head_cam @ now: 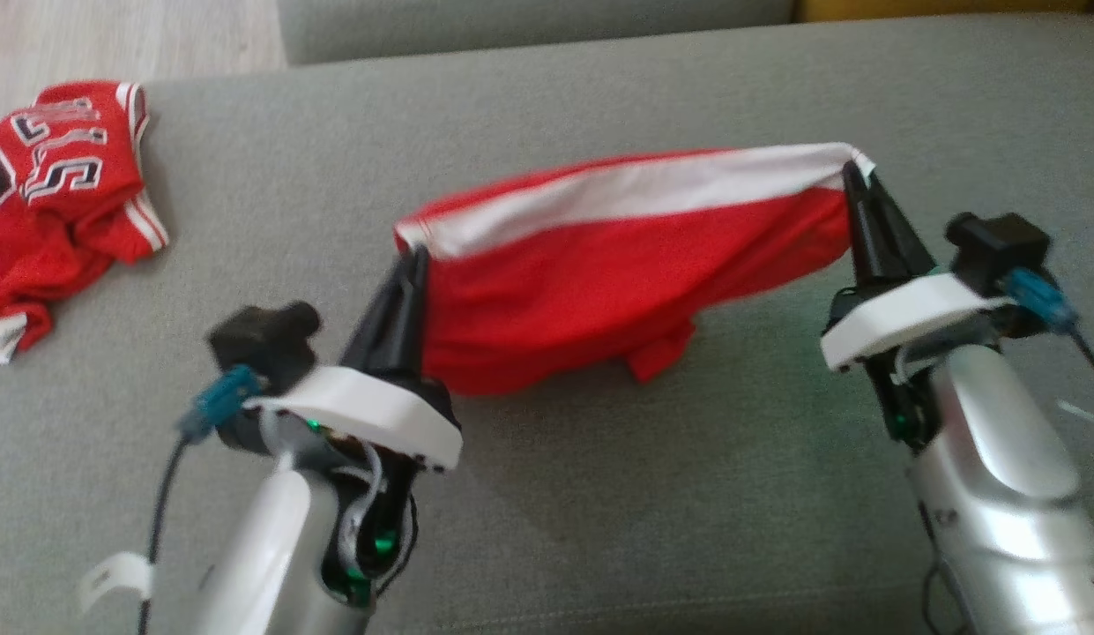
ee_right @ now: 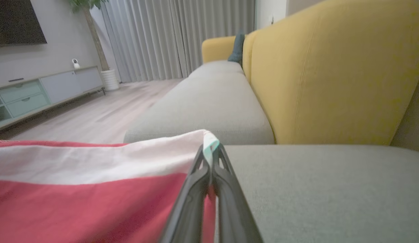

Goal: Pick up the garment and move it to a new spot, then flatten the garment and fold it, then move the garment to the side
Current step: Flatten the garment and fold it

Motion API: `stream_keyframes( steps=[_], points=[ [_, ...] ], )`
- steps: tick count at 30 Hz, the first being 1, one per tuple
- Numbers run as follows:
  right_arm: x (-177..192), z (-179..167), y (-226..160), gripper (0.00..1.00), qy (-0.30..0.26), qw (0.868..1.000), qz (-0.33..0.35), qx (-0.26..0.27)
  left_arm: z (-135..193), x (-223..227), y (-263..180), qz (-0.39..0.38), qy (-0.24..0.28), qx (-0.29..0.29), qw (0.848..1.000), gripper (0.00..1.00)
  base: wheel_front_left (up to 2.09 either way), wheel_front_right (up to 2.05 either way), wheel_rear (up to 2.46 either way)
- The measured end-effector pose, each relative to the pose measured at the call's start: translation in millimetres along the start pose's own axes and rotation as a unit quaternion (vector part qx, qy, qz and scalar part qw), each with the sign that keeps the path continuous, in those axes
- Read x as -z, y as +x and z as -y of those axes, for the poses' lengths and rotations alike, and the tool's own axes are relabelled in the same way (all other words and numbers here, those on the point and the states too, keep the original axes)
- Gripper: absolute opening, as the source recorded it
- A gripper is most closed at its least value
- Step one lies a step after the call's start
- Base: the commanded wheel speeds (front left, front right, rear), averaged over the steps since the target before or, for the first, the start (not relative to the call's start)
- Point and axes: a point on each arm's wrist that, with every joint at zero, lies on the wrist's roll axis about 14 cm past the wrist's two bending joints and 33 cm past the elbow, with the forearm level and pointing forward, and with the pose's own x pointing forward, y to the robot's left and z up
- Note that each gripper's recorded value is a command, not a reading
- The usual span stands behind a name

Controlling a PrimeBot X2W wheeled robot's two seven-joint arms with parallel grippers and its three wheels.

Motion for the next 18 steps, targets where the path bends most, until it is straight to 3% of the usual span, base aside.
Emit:
stream_keyframes(
  steps=[7,13,18],
  points=[
    [-78.2,0.4,-31.1,0.0,-0.025,0.994,0.107,-0.012,26.9,-59.2,-3.7,0.1,-0.002,0.039,0.994,0.0,0.0,0.0,0.0],
    [-174.1,-6.3,-74.5,0.0,-0.066,0.972,0.226,-0.011,64.8,-128.1,-11.2,0.19,0.012,0.102,0.976,0.0,0.0,0.0,0.0],
    [-218.6,-9.0,-99.1,0.0,-0.098,0.957,0.275,-0.001,90.5,-165.5,-9.8,0.218,0.013,0.151,0.964,0.0,0.0,0.0,0.0]
  ],
)
